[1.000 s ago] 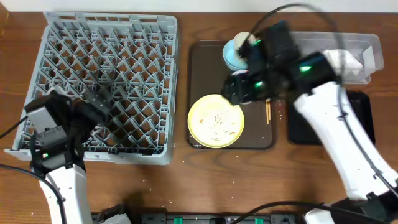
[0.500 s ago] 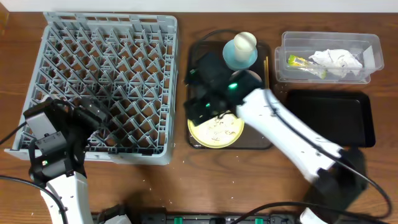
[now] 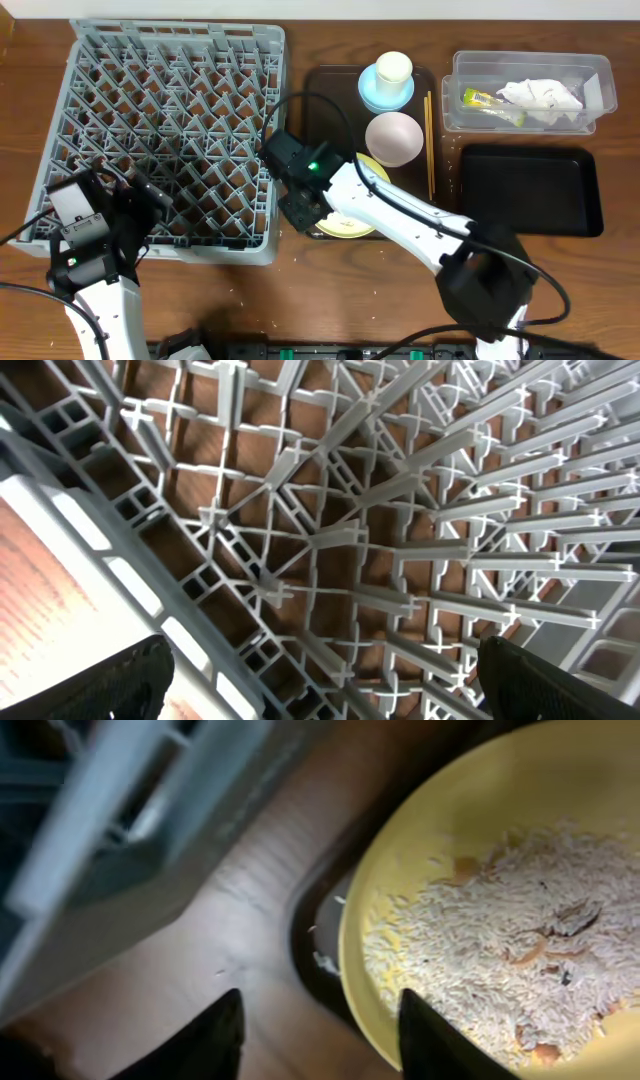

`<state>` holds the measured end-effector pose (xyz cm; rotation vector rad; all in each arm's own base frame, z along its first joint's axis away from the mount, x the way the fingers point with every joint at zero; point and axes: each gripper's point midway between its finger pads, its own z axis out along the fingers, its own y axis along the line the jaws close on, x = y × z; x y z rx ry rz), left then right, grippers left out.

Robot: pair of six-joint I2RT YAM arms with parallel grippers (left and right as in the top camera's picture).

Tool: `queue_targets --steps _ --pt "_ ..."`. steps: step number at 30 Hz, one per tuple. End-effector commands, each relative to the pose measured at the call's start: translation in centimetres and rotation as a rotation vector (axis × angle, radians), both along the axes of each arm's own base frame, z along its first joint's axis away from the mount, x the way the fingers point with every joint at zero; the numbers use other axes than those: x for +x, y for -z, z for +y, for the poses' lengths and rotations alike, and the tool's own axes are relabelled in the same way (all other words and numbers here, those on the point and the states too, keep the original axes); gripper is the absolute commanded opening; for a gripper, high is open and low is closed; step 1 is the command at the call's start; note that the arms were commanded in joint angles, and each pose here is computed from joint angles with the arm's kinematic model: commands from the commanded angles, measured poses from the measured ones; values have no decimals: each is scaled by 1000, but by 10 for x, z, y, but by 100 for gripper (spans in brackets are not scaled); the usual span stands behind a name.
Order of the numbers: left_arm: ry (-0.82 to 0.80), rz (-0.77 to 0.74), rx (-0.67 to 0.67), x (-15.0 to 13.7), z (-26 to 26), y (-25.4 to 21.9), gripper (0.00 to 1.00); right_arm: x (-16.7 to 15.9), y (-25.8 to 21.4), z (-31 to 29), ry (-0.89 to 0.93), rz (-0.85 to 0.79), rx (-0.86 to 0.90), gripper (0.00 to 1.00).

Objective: Sort waste into correct bins and load items into the dishwasher
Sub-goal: 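Lower the right gripper onto the pink bowl on the tray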

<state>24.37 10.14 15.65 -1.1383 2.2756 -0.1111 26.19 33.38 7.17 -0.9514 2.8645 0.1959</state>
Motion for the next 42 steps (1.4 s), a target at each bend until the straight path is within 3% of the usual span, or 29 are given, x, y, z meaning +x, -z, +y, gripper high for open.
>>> queue_targets --steps 1,8,15,18,19,20,21,24,28,34,38,42 --pt "-10 4 26 -1 5 -6 98 1 15 -5 -2 -2 -55 41" --pt "-11 18 23 -4 4 -4 98 4 22 -8 11 8 -65 30" --pt "-11 19 22 -4 4 -4 98 26 17 -28 181 19 -53 19" --pt "-11 19 22 -4 4 -4 98 45 6 -42 275 14 -23 33" --pt "-11 19 22 -4 4 -4 98 52 2 -45 295 15 -7 45" --pt "-11 19 22 -4 4 -4 98 59 -3 -49 324 17 15 67" --pt "-11 19 22 -4 4 -4 98 64 -6 -51 353 19 28 76" --pt "-11 18 22 -4 4 -4 98 83 -11 -58 469 32 89 79" --pt "-11 18 22 -4 4 -4 98 105 -15 -62 617 25 163 78" --pt "-11 18 21 -4 4 -4 98 136 -21 -62 659 -114 192 79" --pt "-11 19 21 -4 4 -4 98 141 -19 -89 744 -192 83 68" --pt "-11 32 15 -7 3 -2 98 128 -14 -99 744 -137 32 46"
